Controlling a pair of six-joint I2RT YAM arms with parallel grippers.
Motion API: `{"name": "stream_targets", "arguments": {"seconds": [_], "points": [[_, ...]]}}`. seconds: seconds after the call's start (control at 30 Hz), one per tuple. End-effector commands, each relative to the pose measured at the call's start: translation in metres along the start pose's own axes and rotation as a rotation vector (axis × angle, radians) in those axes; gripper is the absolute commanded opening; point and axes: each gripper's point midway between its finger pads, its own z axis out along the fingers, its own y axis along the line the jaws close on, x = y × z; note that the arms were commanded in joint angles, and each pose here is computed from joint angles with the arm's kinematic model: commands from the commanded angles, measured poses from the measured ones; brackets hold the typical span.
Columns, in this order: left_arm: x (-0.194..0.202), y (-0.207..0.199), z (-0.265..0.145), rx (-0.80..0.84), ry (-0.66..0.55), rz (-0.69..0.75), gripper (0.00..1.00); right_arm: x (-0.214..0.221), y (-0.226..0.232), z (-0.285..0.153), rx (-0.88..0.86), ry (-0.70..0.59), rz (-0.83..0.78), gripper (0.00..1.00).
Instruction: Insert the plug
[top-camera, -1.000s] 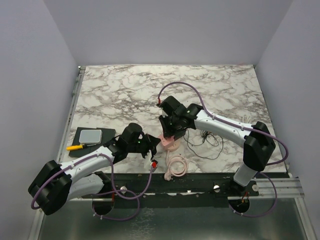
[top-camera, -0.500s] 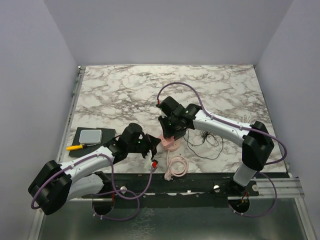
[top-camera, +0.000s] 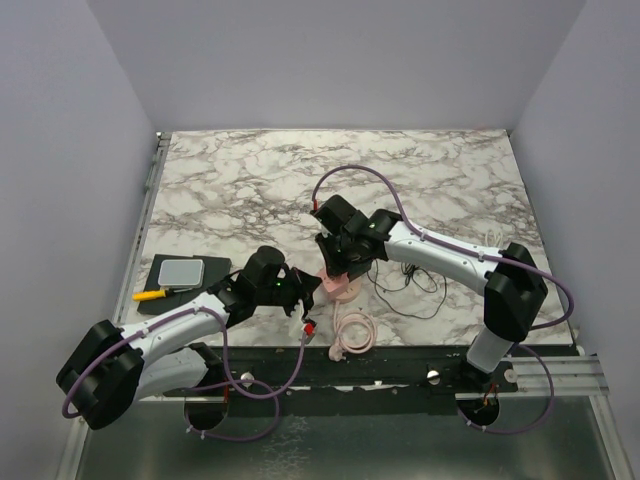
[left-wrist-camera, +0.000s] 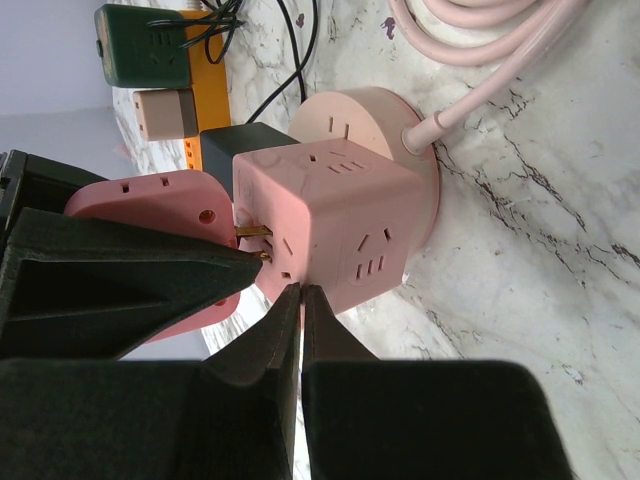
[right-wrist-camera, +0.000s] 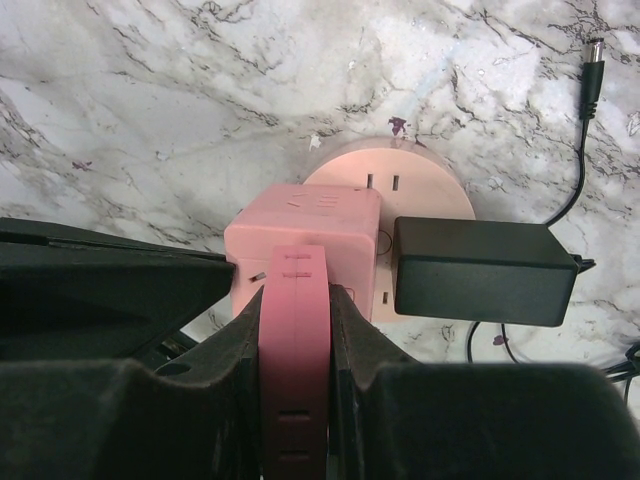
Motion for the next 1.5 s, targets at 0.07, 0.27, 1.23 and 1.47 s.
{"name": "stream_targets", "arguments": {"seconds": [0.07,0.27,1.23,1.47], "points": [[-0.001,-0.006,0.006,0.029,-0.01,-0.018,0.03,0.03,0.0,0.014,0.032,0.111,-0.025,0.01],[0.0,-0.006,0.008,0.033,-0.009,-0.016,0.02,0.034,0.0,0.016,0.034,0.117,-0.025,0.01],[-0.001,-0.004,0.008,0.029,0.005,-0.018,0.0,0.08,-0.015,0.037,0.054,0.203,-0.016,0.01],[-0.001,-0.003,0.007,0.025,0.006,-0.014,0.0,0.095,-0.021,0.039,0.069,0.245,-0.02,0.01]]}}
